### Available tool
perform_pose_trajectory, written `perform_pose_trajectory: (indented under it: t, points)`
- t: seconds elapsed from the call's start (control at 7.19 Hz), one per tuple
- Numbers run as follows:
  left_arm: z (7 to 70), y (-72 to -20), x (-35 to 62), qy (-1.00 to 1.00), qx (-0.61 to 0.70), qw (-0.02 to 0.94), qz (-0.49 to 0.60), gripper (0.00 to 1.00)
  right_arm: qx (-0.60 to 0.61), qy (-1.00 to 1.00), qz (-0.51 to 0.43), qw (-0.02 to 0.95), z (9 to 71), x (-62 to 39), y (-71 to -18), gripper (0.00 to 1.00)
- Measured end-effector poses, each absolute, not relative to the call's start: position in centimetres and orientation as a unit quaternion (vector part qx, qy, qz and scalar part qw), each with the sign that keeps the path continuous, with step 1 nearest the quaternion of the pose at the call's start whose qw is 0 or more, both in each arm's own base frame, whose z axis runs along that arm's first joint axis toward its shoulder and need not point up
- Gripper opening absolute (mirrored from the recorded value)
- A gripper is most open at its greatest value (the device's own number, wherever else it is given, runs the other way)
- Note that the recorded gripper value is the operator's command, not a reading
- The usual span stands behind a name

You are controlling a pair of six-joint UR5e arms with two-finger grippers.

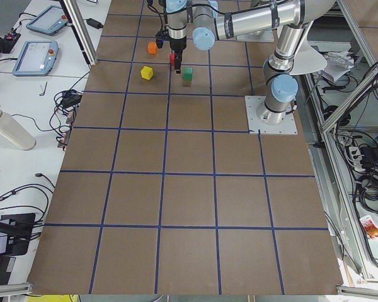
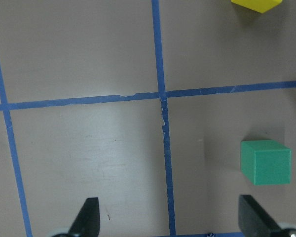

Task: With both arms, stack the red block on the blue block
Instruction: 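Move the right gripper down onto the red cube while the left gripper withdraws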

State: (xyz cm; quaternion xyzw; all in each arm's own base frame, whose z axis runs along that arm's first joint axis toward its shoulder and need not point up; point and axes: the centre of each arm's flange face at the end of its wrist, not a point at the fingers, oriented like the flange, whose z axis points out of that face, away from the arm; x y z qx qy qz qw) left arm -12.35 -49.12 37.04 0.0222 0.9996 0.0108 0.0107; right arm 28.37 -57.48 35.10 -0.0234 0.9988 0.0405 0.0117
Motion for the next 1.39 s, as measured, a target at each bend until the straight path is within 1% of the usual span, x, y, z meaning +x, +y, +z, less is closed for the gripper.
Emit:
perform_pose_trajectory:
  t: [0.56,0.83,1.39]
  points:
    - [36.4,-48.0,-11.9,1.0,0.017,0.01,0.018,1.0,-0.049,0.998,0.038,0.012,30.1,33.7,-57.5,1.0]
    - [36.2,-47.9,-11.9,1.0,0.017,0.009,0.019,1.0,-0.081,0.996,0.039,0.013,27.6,35.9,-57.3,1.0]
    - [36.2,-48.0,-11.9,1.0,0.016,0.007,0.017,1.0,-0.133,0.99,0.049,0.012,24.9,36.4,-56.7,1.0]
